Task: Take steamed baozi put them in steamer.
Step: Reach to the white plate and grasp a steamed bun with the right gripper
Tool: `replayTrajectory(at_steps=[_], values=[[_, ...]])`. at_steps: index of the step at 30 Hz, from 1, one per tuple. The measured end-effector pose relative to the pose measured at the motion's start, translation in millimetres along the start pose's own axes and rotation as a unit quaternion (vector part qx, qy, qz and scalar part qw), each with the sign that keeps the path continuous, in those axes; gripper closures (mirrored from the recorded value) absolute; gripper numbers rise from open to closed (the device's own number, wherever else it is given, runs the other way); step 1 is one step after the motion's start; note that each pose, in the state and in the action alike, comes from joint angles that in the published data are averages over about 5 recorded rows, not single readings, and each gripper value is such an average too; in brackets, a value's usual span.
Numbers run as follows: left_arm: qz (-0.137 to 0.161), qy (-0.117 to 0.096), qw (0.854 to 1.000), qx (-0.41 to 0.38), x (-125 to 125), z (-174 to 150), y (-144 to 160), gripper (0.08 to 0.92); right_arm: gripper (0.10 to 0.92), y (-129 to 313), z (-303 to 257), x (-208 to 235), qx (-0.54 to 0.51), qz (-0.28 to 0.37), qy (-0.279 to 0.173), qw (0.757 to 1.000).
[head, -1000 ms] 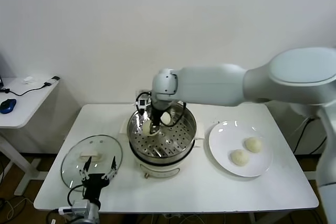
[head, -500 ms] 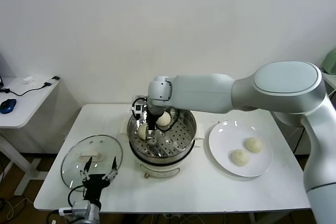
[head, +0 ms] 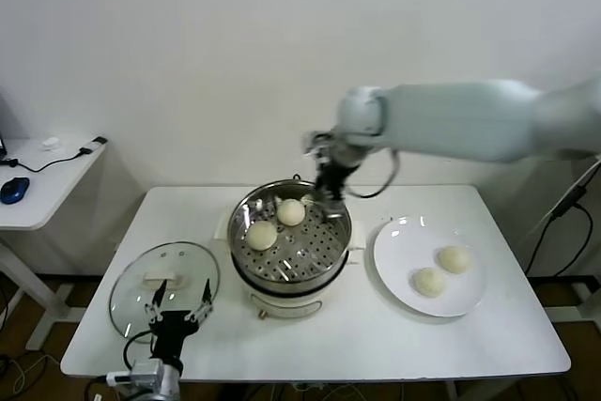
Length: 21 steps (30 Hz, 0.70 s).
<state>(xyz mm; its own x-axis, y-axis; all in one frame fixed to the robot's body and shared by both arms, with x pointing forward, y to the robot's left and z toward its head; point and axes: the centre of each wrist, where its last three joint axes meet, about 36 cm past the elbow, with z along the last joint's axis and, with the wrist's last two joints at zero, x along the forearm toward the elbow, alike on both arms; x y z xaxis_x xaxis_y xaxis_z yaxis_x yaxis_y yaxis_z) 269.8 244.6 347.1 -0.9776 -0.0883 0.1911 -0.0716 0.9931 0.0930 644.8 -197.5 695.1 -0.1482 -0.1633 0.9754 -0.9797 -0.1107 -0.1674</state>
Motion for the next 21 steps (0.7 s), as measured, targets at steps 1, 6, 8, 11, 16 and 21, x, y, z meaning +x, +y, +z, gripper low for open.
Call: replayTrajectory(at_steps=[1,6,8,11,16,21], values=[[0.0,0.0,1.0,0.0,-0.1,0.3,0.3,0.177,0.199,5.0,18.0,2.0,-0.006,-0.001,0.006,1.0],[-0.003,0.001,1.0,0.001,-0.6,0.7,0.5,0.177,0.2,32.6,94.5,-8.6,-0.036,-0.011,0.025,0.999],[-0.005,0.001,1.0,0.001,-0.1,0.9,0.9,0.177,0.2,43.3,117.3,-21.3,-0.047,-0.018,0.028,0.998],[-0.008,0.003,1.0,0.0,0.8,2.3,1.7,0.177,0.199,56.7,142.6,-44.7,-0.06,-0.027,0.032,0.997],[-0.011,0.008,1.0,-0.001,2.5,5.3,1.5,0.177,0.2,72.2,168.4,-85.4,-0.075,-0.039,0.036,0.996],[-0.013,0.012,1.0,-0.002,4.3,8.5,2.0,0.177,0.199,80.7,181.2,-120.4,-0.087,-0.043,0.043,0.994]])
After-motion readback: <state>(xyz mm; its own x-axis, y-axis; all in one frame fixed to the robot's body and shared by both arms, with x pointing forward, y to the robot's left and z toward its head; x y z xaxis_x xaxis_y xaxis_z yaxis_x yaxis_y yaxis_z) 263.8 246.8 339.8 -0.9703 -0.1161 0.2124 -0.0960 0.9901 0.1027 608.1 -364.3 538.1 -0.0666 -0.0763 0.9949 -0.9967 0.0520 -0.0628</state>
